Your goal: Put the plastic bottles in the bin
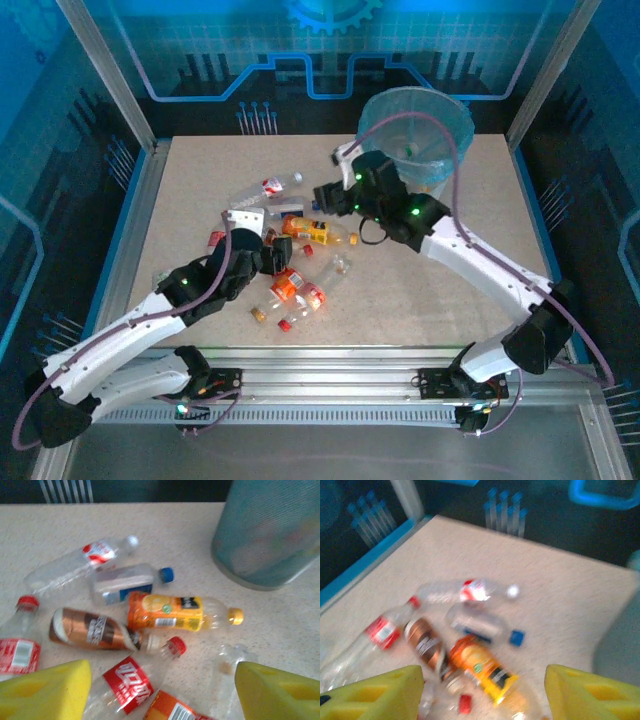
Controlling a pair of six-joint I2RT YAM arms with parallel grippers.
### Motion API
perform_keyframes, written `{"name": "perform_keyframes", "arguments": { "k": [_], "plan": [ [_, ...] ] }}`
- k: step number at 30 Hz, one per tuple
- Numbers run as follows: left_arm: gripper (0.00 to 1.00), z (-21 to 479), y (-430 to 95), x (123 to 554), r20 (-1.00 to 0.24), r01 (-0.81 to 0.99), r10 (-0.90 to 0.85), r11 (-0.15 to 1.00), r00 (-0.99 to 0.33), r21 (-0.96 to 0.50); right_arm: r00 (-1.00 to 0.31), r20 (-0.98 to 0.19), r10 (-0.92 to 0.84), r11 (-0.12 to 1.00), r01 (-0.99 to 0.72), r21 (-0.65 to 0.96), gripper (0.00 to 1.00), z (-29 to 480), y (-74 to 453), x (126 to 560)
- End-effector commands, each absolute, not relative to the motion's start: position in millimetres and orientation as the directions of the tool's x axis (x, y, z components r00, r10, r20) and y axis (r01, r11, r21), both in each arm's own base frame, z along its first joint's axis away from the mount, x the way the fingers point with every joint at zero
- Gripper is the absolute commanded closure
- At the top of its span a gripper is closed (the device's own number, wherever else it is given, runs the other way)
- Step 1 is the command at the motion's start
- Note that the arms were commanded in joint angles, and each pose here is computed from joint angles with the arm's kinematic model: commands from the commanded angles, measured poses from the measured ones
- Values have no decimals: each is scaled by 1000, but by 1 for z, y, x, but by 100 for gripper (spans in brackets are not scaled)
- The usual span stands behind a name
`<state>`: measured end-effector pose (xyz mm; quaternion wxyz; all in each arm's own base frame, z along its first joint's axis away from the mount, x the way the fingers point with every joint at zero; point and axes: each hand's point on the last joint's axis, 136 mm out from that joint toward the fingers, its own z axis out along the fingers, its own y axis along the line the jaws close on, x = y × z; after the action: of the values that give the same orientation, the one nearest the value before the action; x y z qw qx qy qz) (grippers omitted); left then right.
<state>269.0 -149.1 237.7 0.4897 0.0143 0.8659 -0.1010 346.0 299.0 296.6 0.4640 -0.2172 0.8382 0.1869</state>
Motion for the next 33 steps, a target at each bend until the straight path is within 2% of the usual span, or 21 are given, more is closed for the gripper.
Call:
{"name": "perform_keyframes", "arguments": {
  "k": [1,5,8,14,18,21,26,33],
  "plan": [
    [23,207,-124,257,-778,6,-151,981,-610,-195,-479,-827,-293,723,-677,136,33,265,341,322],
    [22,193,-86,253,-732,-127,-240,970,-637,-208,-534,-760,-370,706,-694,144,33,228,360,309],
    [23,187,-68,253,-700,-181,-329,943,-634,-279,-629,-681,-374,787,-604,126,32,202,345,314],
    [28,180,-82,262,-708,-80,-298,943,-640,-324,-780,-575,-249,885,-424,191,23,162,306,303],
    [34,175,-108,263,-700,37,-230,938,-676,-345,-850,-508,-137,916,-304,261,18,138,280,290],
    [35,175,-134,260,-722,142,-131,942,-680,-304,-891,-451,-41,918,-212,336,10,122,268,284],
    [36,166,-180,249,-730,329,67,918,-680,-221,-924,-361,128,862,-77,502,9,111,265,287],
    [36,151,-226,231,-692,511,280,846,-666,-150,-926,-227,303,793,113,598,9,88,255,296]
  ]
}}
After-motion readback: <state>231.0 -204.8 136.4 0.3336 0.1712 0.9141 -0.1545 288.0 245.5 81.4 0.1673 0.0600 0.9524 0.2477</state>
